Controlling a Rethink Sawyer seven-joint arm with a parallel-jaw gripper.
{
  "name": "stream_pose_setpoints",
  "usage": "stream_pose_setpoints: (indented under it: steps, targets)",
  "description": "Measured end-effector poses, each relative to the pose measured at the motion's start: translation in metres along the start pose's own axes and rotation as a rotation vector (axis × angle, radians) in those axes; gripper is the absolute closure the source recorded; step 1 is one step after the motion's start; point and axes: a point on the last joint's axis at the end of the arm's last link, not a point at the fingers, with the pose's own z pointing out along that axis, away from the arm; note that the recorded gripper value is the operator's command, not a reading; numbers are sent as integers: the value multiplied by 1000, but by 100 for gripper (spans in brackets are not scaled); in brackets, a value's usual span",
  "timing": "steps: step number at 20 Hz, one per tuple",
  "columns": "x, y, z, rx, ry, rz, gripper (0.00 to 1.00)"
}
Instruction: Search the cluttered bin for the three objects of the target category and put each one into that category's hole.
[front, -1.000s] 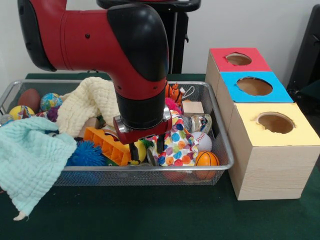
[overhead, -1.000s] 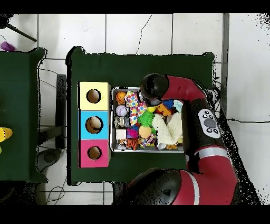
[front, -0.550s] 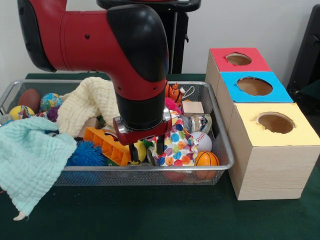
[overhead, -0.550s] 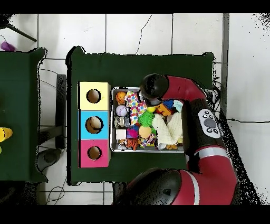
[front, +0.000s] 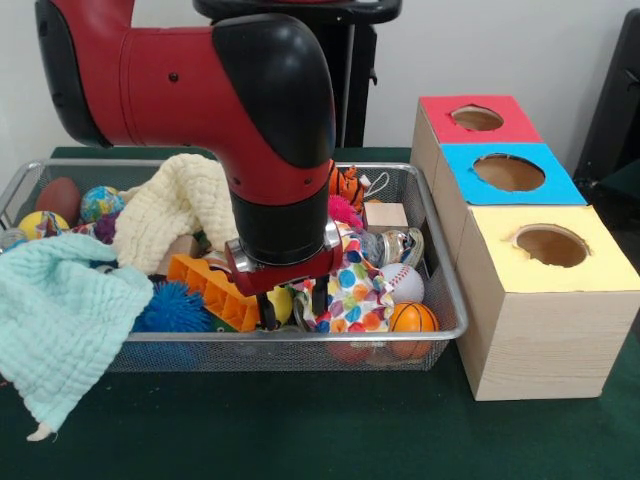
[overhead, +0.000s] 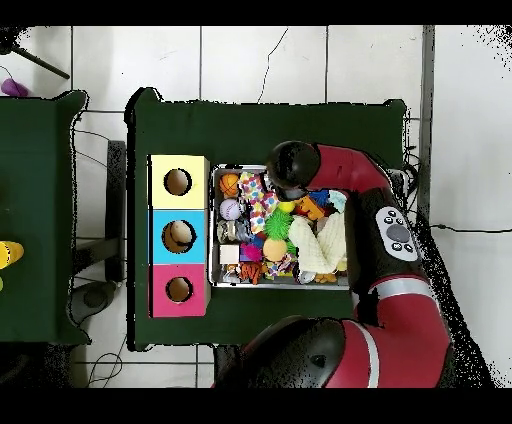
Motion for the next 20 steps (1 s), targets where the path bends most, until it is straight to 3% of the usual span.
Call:
stream_pose_setpoints:
  steps: [20]
  targets:
    - [6,-15,7,-13,-17,32,0]
